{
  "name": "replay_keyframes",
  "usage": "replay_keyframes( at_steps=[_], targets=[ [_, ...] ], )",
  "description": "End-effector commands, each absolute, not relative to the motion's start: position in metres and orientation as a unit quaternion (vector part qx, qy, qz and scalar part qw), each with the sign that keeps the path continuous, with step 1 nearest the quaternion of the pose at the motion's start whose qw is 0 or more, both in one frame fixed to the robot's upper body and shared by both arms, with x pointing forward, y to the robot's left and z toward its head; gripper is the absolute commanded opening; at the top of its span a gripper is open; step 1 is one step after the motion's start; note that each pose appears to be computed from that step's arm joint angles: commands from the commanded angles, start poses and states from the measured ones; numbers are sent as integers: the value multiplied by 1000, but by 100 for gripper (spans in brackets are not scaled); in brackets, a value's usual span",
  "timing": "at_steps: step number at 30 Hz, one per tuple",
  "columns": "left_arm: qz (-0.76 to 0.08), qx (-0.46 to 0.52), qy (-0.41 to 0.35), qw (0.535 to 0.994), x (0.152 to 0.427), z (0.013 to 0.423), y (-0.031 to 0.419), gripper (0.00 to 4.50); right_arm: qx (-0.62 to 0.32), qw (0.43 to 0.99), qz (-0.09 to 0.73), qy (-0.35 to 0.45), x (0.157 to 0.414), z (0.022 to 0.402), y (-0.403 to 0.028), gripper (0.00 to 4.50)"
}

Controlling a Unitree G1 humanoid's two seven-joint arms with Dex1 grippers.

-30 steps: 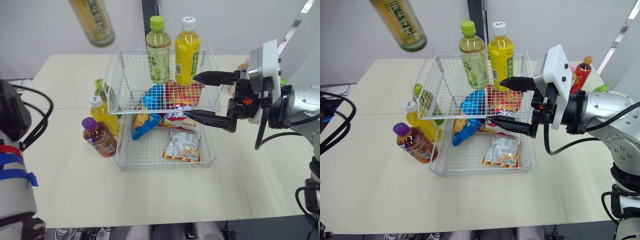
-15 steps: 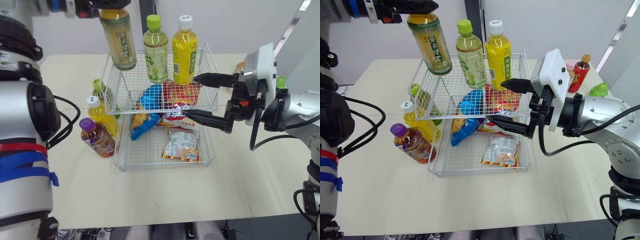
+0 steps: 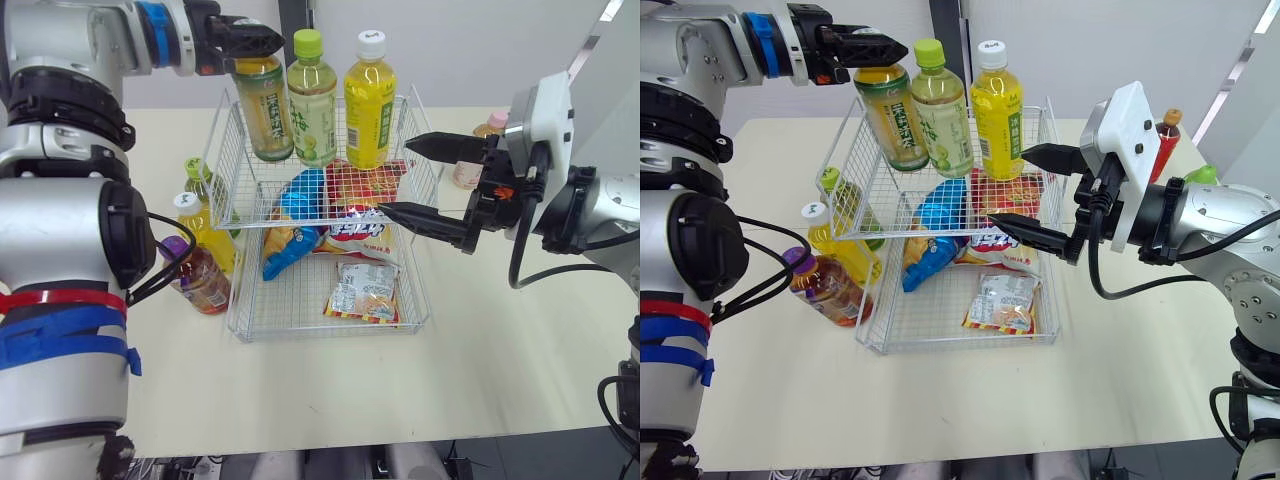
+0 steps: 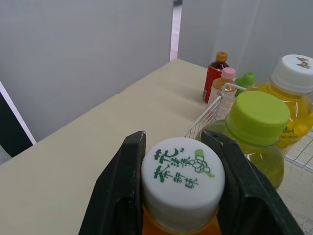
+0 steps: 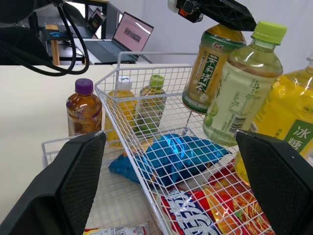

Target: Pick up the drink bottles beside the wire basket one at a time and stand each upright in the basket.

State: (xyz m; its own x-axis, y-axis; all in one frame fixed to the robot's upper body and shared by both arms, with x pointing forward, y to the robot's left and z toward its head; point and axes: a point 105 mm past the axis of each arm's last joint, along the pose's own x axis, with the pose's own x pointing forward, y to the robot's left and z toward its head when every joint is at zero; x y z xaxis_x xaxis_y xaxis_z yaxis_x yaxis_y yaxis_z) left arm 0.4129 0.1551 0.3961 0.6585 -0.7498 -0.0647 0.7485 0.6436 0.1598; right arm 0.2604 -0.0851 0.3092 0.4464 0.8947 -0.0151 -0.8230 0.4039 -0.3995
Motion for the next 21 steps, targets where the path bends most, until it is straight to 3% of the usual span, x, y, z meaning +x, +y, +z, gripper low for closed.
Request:
replay_keyframes(
  at_steps=[1,10,21],
  targets=[
    [-418,98,-52,902,404,420,155,173,-193,833,501,-134,255,326,-90,450],
    [-423,101,-66,898,392,434,165,438,-198,841,484,-139,260,330,-95,450],
    [-396,137,-88,904,350,451,220,448,-207,835,490,-142,266,331,-95,450]
  ],
)
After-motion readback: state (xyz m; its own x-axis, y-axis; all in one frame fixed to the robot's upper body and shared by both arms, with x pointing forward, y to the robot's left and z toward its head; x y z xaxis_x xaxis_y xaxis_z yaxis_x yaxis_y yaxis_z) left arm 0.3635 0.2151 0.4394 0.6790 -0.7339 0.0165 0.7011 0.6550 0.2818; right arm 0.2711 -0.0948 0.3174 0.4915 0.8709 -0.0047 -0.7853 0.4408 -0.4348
